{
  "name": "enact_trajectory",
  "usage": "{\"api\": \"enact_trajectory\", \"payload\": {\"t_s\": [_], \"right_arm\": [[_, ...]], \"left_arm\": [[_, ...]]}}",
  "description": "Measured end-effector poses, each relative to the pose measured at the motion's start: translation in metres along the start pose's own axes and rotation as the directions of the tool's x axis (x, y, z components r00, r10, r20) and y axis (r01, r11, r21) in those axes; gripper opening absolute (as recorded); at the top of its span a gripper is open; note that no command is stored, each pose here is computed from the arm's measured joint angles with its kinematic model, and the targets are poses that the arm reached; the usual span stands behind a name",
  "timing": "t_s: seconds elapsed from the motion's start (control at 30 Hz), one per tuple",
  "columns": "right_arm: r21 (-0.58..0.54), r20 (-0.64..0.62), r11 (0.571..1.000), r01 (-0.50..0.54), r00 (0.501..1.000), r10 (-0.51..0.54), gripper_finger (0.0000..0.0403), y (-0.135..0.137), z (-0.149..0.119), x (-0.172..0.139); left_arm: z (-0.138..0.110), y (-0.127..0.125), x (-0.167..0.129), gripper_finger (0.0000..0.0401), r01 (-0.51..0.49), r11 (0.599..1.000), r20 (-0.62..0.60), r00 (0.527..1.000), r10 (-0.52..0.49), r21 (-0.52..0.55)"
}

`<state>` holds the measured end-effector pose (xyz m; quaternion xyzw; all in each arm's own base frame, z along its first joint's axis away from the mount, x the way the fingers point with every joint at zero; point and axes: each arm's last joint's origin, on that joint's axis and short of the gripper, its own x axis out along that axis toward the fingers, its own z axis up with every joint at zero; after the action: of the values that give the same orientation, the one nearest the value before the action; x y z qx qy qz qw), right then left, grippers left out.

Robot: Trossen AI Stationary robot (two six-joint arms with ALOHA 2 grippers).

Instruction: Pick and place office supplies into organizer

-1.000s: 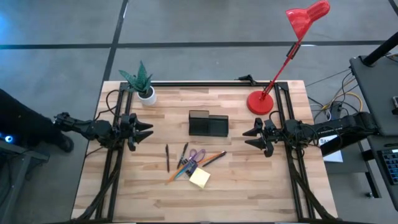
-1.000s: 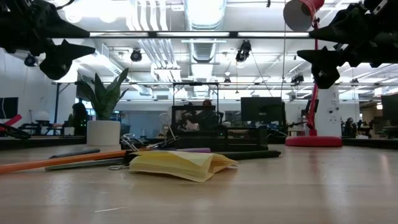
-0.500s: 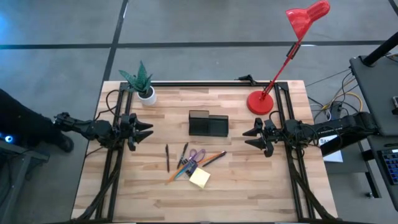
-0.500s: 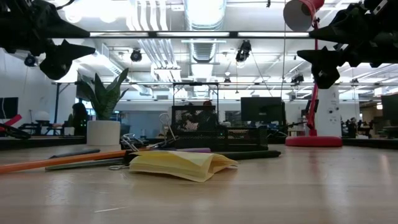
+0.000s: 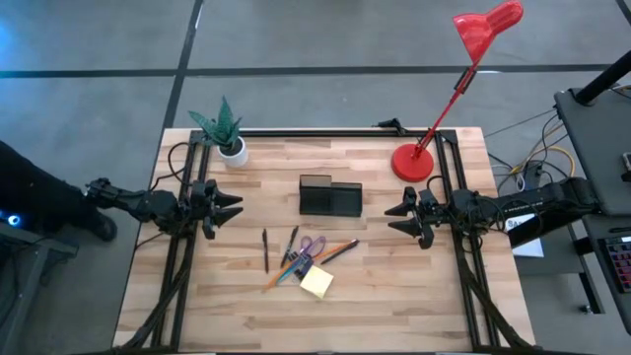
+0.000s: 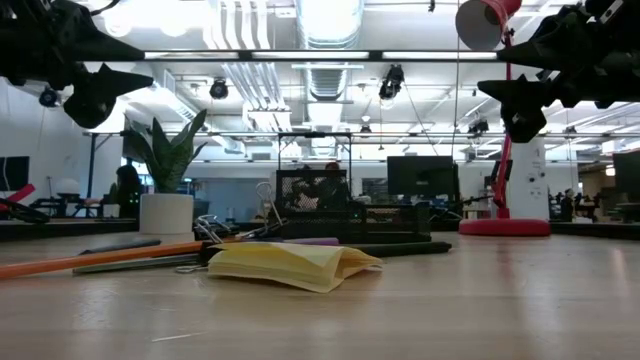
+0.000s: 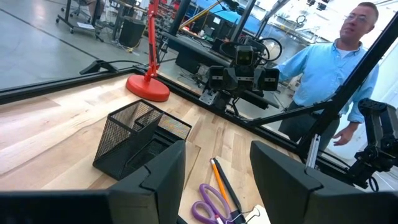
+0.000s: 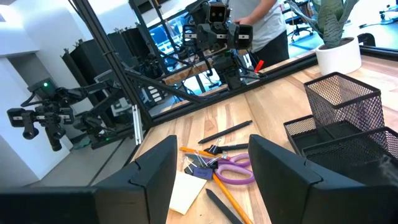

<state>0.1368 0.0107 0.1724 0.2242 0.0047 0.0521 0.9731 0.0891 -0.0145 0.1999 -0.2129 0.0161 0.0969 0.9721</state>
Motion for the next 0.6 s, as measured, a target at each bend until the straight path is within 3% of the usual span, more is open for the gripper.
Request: {"api": "enact_trajectory", "payload": {"t_s": [0.6], "right_arm": [[0.0,0.0,1.0,0.0,1.0,0.0,0.0189,0.0,0.0,0.0]], "left_arm": [[0.0,-0.0001,0.0,0.0167,0.004,1.0,-0.002,1.0,-0.004,0.0]]}}
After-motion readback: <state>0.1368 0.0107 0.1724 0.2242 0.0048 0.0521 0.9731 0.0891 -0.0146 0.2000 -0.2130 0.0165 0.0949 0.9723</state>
